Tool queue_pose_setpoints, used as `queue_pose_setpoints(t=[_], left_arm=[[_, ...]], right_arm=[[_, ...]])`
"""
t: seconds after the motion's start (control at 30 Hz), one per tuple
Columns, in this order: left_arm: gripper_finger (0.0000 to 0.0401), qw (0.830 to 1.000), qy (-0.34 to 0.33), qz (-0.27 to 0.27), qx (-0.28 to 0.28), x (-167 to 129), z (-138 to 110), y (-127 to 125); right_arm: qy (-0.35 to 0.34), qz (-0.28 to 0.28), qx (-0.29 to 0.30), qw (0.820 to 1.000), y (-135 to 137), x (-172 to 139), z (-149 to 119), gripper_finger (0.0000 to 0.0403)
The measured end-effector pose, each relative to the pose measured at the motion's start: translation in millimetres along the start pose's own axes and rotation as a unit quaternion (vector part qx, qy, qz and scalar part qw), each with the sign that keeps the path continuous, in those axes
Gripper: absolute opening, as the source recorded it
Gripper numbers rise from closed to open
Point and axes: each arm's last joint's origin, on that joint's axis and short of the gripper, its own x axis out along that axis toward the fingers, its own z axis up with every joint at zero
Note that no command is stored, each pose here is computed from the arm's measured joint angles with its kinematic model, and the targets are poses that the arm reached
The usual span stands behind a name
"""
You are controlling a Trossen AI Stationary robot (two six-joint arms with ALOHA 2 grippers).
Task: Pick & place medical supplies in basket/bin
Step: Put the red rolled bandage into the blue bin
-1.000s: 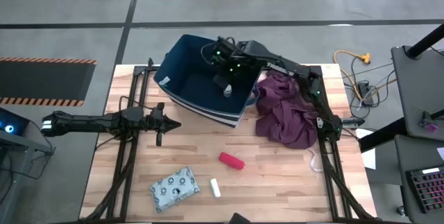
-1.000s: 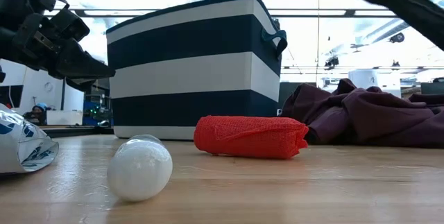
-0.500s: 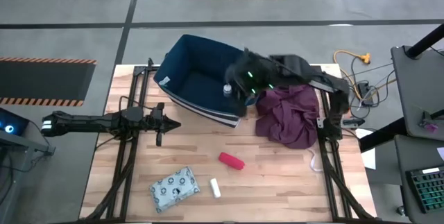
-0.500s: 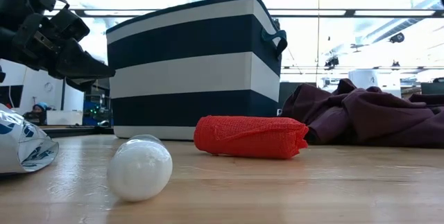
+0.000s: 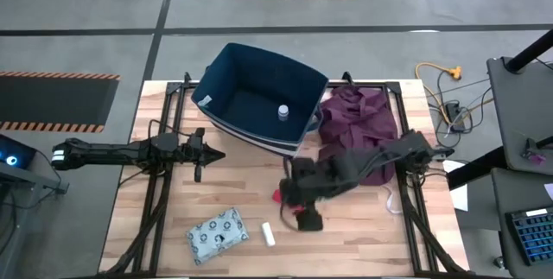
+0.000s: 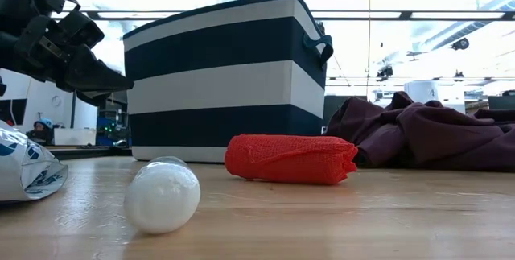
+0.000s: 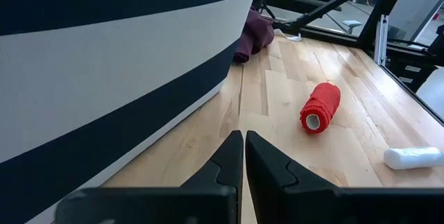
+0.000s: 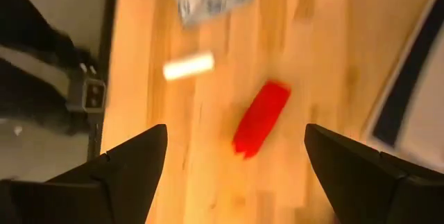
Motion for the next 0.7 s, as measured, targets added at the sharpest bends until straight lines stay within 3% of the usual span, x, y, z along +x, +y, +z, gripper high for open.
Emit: queue_pose_setpoints(t=[0.23, 0.4, 0.6, 0.7], left_arm=[[0.0, 1.0, 0.0, 0.0, 0.0, 0, 0, 0], [0.0, 1.0, 0.0, 0.0, 0.0, 0, 0, 0], [0.0, 1.0, 0.0, 0.0, 0.0, 0, 0, 0], [0.0, 1.0, 0.0, 0.0, 0.0, 0, 0, 0]], right_arm=[[0.083, -0.035, 0.055, 0.994, 2, 73, -19, 0.0327], [0.044, -0.027, 0.064, 0.997, -2, 119, -31, 0.0327], [0.022, -0.093, 0.095, 0.991, -21, 151, -47, 0.0327], [-0.001, -0.074, 0.106, 0.992, -26, 165, -50, 0.0327]])
